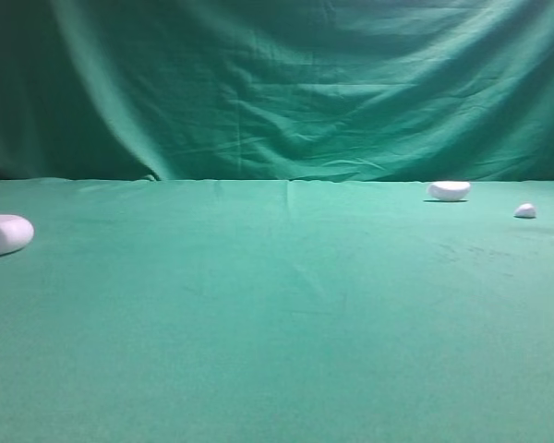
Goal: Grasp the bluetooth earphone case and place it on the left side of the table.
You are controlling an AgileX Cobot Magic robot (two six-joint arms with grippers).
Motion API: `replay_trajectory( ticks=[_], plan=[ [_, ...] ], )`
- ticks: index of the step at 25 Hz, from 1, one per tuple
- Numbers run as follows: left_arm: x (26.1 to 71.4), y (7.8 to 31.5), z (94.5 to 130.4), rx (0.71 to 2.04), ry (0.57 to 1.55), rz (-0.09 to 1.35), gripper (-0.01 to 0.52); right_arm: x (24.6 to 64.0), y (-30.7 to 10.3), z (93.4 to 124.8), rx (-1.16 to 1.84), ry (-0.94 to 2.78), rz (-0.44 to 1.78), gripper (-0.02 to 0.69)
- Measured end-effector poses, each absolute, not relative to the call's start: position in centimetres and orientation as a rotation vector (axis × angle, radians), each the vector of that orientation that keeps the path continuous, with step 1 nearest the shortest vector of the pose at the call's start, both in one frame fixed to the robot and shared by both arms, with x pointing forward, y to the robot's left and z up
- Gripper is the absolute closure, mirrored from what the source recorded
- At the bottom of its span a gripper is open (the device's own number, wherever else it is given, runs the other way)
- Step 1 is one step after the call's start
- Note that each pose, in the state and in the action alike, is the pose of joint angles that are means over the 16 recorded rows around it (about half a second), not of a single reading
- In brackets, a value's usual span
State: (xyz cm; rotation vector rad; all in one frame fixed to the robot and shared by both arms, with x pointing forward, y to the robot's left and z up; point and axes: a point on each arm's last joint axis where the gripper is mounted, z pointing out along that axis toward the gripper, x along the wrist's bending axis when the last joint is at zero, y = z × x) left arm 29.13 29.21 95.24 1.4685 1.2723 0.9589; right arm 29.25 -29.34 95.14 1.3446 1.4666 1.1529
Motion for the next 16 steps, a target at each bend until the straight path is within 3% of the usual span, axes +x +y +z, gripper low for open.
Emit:
replay_trajectory(
  ticks=[16],
  plan=[
    [29.13, 29.21, 95.24, 1.469, 1.272, 0.959, 0.514, 29.11, -29.38, 94.64, 1.382, 1.497, 1.122, 0.665]
  ],
)
